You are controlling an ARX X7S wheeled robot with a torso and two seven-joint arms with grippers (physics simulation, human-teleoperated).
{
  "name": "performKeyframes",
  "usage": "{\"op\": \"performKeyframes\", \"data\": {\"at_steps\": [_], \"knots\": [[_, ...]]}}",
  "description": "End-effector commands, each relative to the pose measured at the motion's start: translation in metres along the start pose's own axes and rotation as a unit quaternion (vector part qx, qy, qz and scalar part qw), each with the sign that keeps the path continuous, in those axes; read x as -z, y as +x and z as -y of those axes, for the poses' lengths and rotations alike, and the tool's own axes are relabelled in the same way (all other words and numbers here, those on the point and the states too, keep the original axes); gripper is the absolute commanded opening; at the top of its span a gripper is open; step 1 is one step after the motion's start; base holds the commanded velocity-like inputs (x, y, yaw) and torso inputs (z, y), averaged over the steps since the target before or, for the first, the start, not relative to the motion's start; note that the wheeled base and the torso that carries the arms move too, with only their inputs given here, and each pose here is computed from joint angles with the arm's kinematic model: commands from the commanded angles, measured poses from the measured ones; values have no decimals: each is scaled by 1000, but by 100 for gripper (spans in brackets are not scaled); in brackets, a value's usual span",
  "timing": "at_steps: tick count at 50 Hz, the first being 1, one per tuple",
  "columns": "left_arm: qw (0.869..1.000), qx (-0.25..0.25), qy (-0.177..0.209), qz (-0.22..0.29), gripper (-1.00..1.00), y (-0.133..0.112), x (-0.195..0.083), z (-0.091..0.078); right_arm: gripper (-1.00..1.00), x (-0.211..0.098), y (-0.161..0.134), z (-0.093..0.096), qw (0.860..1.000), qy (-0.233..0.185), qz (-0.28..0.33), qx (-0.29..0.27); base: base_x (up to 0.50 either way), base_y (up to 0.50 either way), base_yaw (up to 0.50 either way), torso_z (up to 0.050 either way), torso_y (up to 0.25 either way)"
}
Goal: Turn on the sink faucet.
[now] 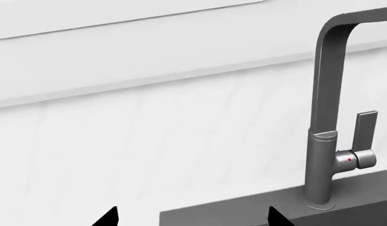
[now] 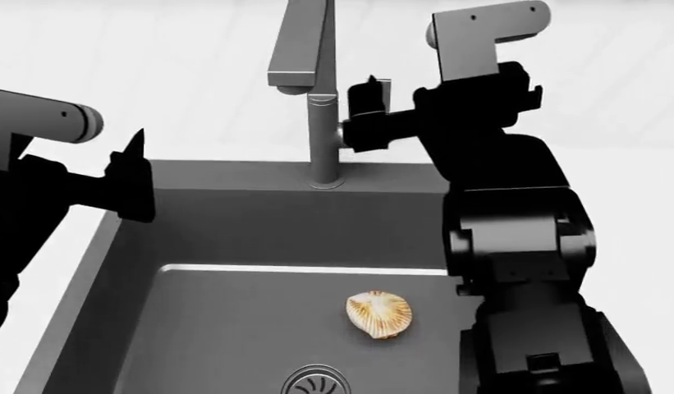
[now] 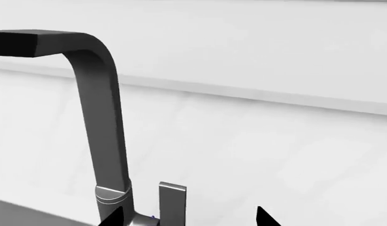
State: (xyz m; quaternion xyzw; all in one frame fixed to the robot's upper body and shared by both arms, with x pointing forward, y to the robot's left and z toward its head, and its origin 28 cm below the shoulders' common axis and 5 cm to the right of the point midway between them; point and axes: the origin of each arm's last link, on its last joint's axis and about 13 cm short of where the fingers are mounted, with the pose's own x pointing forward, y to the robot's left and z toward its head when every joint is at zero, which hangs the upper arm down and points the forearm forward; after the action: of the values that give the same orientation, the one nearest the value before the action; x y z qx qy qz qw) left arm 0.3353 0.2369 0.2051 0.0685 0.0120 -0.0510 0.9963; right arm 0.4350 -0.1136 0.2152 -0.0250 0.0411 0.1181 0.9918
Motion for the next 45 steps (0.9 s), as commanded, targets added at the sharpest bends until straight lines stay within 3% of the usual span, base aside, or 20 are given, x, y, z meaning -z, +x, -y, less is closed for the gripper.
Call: {"op": "performKeyframes", "data": {"at_steps": [1, 13, 23, 45], "knots": [[1000, -2, -4, 1, 100, 1, 0, 0, 100, -1, 2, -4, 1000, -2, -8, -14, 0, 0, 0, 0, 0], [1000, -4, -7, 10, 100, 1, -1, -1, 100, 5, 1, -6, 999, 6, -32, -19, 0, 0, 0, 0, 0], [999, 10, 22, 21, 100, -3, -1, -1, 100, -4, 3, -11, 999, -3, -29, -27, 0, 0, 0, 1, -28], [1000, 7, 7, 21, 100, -2, -1, 1, 100, -21, 4, -12, 1000, -1, 2, -16, 0, 0, 0, 7, -104]]}}
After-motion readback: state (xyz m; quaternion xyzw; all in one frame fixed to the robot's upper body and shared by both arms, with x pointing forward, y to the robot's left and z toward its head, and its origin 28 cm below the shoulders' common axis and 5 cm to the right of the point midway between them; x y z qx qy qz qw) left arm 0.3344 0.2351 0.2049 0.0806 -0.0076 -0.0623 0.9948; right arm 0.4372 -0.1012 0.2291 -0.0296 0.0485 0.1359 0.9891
